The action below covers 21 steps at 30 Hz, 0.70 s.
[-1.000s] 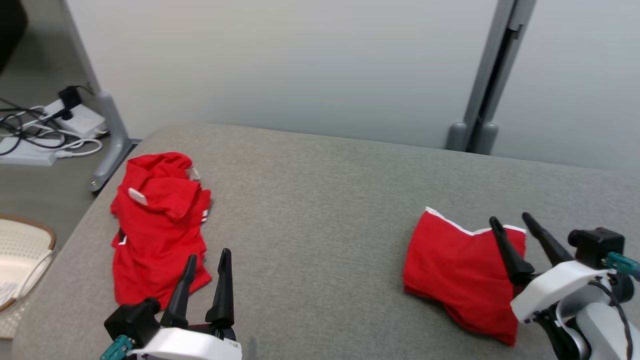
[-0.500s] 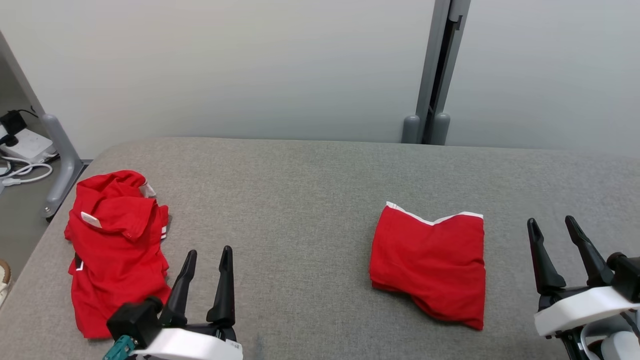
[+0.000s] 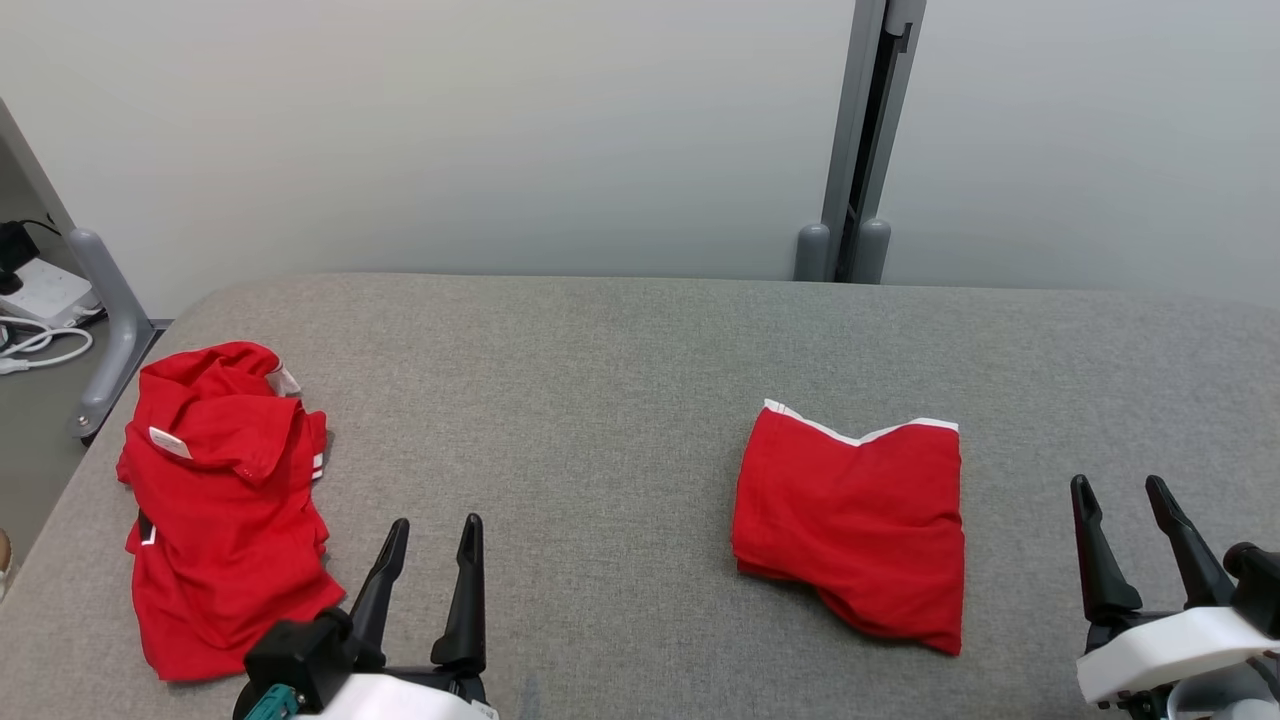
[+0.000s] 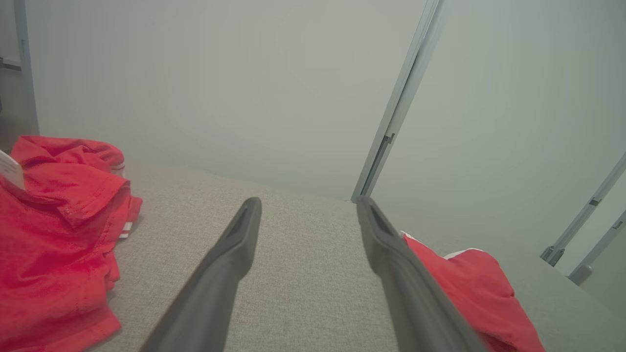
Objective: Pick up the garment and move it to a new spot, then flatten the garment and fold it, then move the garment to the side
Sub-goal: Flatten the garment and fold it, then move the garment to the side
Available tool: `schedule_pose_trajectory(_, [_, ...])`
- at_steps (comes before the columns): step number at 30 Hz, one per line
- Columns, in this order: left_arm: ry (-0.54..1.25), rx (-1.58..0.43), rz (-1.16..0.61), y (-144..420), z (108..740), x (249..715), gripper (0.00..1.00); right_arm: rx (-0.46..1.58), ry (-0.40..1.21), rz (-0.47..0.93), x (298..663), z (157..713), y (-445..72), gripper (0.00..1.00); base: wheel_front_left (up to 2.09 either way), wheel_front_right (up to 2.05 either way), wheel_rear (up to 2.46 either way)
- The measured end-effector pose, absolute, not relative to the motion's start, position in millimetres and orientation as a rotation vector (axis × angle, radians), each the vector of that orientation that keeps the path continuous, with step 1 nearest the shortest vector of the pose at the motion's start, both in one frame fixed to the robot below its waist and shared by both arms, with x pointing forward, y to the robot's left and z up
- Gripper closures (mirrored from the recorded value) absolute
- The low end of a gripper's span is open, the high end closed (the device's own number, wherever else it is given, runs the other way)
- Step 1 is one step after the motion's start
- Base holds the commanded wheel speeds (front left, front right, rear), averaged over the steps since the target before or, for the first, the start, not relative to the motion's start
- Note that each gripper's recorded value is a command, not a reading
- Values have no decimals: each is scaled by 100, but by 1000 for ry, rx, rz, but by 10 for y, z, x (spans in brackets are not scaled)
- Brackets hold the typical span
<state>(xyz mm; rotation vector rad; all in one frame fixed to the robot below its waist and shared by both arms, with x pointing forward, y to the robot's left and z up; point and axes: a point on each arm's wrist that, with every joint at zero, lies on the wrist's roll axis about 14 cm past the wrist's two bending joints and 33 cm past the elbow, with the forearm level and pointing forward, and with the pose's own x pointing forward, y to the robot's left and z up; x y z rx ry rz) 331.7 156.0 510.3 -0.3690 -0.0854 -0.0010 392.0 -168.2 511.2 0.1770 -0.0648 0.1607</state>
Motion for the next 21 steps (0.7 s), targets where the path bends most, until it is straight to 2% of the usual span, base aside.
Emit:
schedule_pose_trajectory(16, [-72, -364, 1, 1545, 5066, 3316, 0, 191, -27, 159, 3933, 4992, -1667, 0, 0, 0, 0])
schedule_pose_trajectory(21, [-66, -364, 3, 1549, 5047, 3314, 0, 254, 9, 152, 3933, 4881, -1634, 0, 0, 0, 0])
